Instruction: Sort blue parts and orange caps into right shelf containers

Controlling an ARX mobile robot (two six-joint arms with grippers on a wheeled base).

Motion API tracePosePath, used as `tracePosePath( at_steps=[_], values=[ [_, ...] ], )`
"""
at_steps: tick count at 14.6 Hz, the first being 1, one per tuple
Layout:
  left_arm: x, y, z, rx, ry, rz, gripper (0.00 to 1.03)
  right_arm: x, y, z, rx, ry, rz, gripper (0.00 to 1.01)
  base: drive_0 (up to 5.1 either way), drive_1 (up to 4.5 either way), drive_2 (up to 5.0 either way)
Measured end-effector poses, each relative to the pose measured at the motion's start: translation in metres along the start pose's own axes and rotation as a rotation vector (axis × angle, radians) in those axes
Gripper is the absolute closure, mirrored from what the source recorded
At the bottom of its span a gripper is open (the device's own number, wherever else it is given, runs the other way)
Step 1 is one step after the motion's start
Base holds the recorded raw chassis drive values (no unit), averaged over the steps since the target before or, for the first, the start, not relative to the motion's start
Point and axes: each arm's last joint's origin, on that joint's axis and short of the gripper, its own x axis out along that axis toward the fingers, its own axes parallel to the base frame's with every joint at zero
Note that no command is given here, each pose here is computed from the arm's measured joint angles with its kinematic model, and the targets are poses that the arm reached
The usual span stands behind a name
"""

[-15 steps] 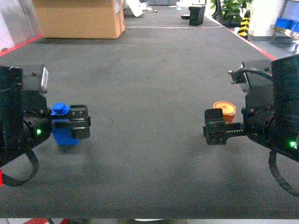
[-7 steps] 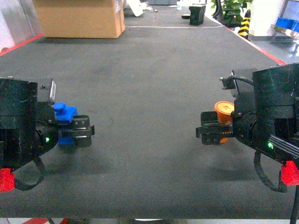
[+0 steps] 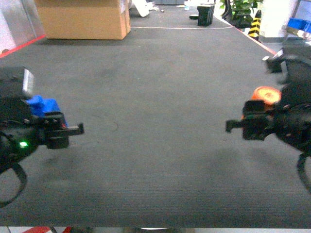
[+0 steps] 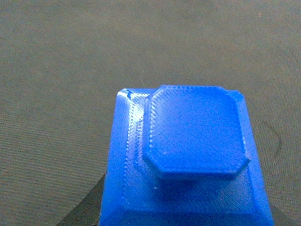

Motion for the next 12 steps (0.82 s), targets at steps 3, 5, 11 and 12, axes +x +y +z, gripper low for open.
tracePosePath(
  at_steps=[3,5,11,12],
  values=[
    [-0.076,0.029,0.012,0.015,-0.111,0.079,0.61,-0.084,-0.040,0.017,0.078,-0.060,-0.071,0.57,0.0,0.00,0.0],
    [-0.126,0.048,0.018,0.009,-0.119,0.145,0.61,-0.141,-0.054,0.026,0.140,-0.096,-0.088,0.57,0.0,0.00,0.0],
    [-0.212,0.063,0.068,-0.075,-0.399,0.153,0.61,-0.226,-0.058,0.064,0.207,-0.339,-0.086,0.57,0.0,0.00,0.0],
    [-0.210,0.068,0.066,-0.031,-0.349,0.091,0.61,-0.225,-0.059,0.061,0.156,-0.311,-0.048,0.57,0.0,0.00,0.0]
  ],
)
